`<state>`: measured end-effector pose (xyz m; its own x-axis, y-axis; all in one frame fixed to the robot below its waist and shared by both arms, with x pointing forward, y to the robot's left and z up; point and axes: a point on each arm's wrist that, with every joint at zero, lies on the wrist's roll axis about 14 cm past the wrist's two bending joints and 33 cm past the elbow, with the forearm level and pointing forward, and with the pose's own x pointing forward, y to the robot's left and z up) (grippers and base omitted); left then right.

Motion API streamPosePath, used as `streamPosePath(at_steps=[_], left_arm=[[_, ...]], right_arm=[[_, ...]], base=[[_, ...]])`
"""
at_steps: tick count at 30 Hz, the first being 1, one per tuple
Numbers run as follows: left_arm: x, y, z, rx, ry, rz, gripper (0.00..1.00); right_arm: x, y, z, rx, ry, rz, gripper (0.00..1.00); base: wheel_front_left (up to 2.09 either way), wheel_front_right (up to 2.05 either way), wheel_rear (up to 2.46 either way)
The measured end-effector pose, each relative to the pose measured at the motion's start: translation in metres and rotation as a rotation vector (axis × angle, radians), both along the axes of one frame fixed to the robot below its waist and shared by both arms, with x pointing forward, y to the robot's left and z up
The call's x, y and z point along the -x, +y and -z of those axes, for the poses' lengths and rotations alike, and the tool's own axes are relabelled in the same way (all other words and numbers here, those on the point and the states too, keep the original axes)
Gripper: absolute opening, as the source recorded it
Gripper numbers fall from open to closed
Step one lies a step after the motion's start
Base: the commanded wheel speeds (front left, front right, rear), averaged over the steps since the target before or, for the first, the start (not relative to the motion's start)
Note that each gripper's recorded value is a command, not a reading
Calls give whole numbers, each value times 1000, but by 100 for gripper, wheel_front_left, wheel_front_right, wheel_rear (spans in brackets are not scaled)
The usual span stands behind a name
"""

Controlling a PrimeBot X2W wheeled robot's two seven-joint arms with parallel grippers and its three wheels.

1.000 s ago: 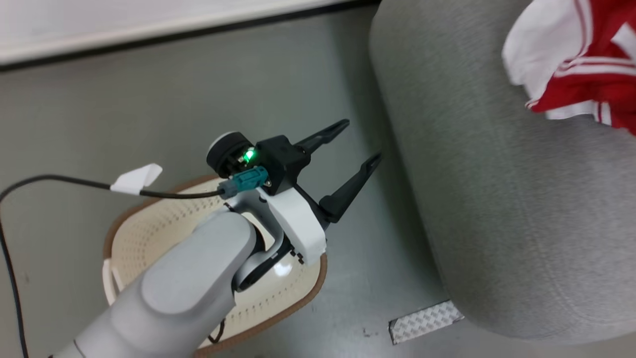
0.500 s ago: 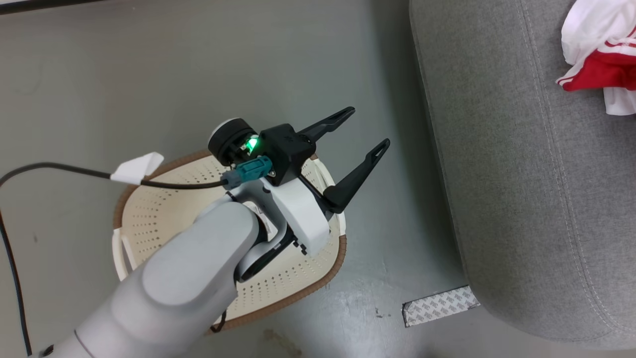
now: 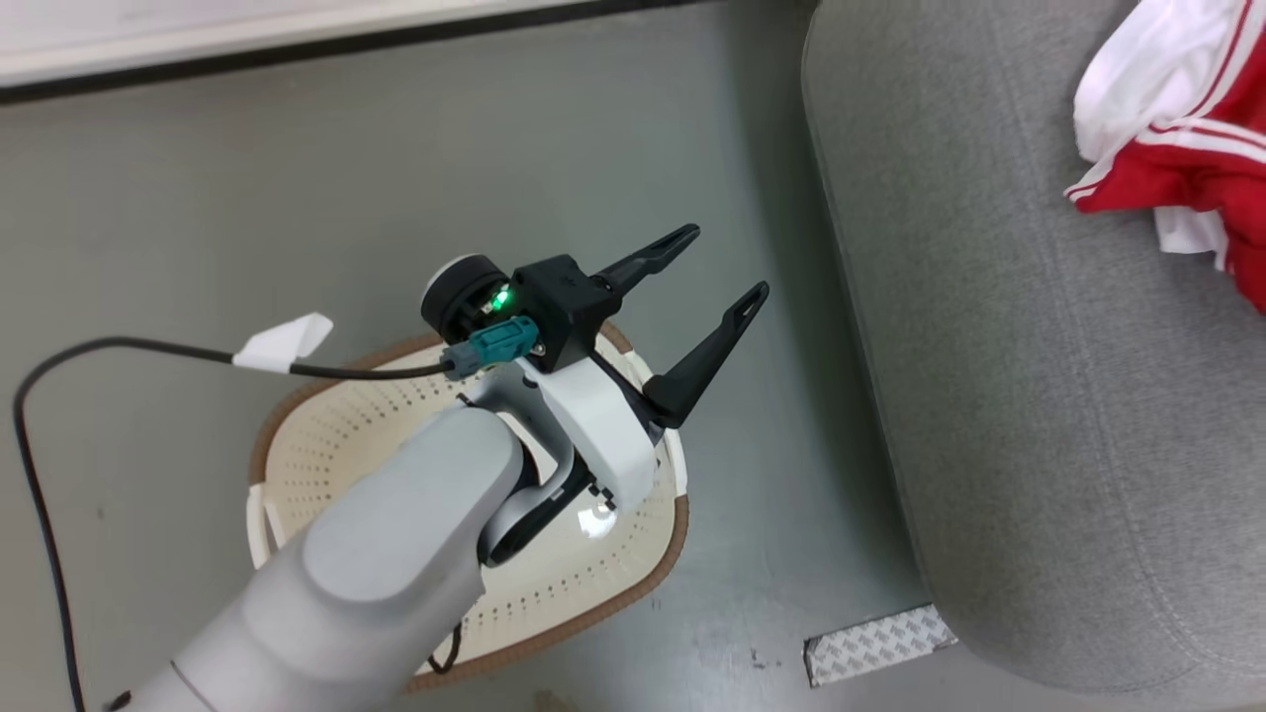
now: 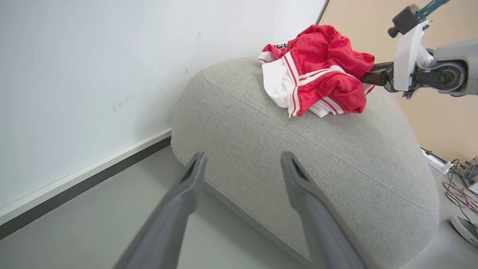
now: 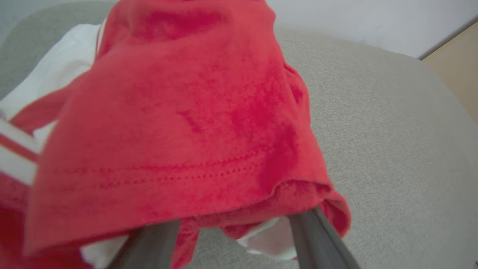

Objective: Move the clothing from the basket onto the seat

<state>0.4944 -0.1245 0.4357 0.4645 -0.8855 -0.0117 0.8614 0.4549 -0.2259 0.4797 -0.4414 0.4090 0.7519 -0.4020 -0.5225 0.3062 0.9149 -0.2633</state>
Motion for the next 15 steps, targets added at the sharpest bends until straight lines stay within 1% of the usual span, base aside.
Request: streamPosePath(at_steps=[1,6,10,12,15], left_arm=[[0,0,0,0,0,0,100],[7,0,-19,15,-23,-17,100],[20,-2,-35,24,-36,-23,100],[24,-2,-44,26,-46,-31,100],[33,1,-56,32,-55,-45,100]], right_arm=[[0,0,0,0,0,0,100],[28,-3,-6,-1,90,3,100],[49,-8,-20,10,122,-1,100],[55,-7,-30,11,117,-13,100],[59,-11,-59,43,66,-41,100]], base=[[0,0,0],[0,0,0],[0,0,0],[0,0,0],[0,0,0]])
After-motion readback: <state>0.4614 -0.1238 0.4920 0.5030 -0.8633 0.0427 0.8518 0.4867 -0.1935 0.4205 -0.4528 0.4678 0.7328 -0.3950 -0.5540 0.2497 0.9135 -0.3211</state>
